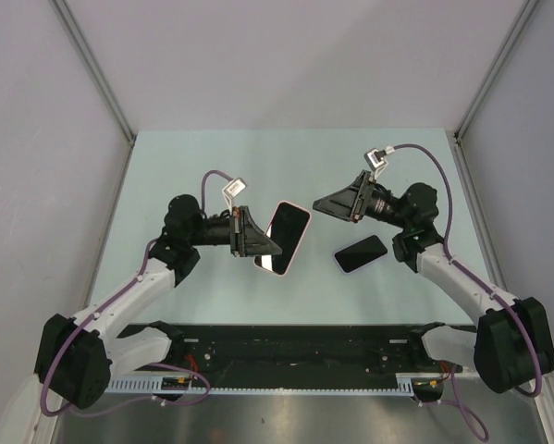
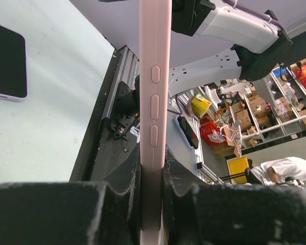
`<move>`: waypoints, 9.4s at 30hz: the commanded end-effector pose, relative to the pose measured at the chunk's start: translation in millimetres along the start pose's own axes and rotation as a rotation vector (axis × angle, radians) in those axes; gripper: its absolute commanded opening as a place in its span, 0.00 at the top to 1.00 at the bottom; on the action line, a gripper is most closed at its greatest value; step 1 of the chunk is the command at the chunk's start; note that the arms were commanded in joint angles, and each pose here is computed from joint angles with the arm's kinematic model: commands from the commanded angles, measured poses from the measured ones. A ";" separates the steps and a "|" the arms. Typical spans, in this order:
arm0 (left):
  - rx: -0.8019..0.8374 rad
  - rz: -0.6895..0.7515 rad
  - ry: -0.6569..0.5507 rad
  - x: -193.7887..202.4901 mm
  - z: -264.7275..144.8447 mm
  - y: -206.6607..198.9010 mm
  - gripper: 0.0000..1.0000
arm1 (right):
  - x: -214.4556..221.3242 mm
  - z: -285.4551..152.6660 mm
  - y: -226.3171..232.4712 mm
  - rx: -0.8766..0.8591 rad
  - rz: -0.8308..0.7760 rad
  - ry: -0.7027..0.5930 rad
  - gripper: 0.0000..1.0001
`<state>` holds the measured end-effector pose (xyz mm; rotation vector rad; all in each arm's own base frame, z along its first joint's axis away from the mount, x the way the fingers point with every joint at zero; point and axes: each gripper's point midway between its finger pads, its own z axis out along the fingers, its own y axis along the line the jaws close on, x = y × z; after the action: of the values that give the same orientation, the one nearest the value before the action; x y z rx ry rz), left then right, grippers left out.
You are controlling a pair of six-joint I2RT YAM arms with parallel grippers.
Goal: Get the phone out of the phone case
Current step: Remove the phone case from the phone.
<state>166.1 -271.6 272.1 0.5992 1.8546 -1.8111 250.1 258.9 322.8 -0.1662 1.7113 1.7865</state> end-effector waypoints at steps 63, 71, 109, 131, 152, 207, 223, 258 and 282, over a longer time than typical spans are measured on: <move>0.272 0.274 -0.174 -63.0 -6.4 -94.5 1.00 | -1.0 50.1 71.0 -0.505 0.568 -0.183 1.00; 0.288 0.288 -0.173 -64.8 -9.1 -106.5 1.00 | 15.8 65.6 41.5 -0.399 0.569 -0.149 1.00; 0.397 0.418 -0.197 -66.8 -29.1 -173.4 1.00 | 69.1 93.5 -60.3 0.011 0.788 -0.034 1.00; 0.421 0.467 -0.201 -66.1 -36.4 -195.9 1.00 | 85.0 48.8 -116.3 0.708 0.204 0.013 1.00; 0.370 0.447 -0.186 -70.5 -29.4 -179.0 1.00 | 140.5 42.8 -61.6 0.403 0.043 0.409 0.62; -0.568 0.043 -0.077 -64.9 3.0 99.2 0.00 | 67.9 -40.0 -201.9 1.107 0.102 0.000 1.00; -0.849 0.090 0.177 31.7 58.5 160.4 0.07 | 83.1 -14.2 -230.7 1.104 0.250 0.051 1.00; -1.407 0.478 0.315 44.5 48.5 214.9 0.38 | 76.1 -13.0 -221.5 1.083 0.256 0.032 1.00; -1.249 0.308 0.061 -33.5 18.8 179.9 1.00 | 56.5 -38.3 -223.4 1.113 0.179 0.030 1.00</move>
<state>273.5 -313.9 85.1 0.5825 2.3796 -0.1542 295.2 234.6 67.5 0.5065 2.6019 0.6590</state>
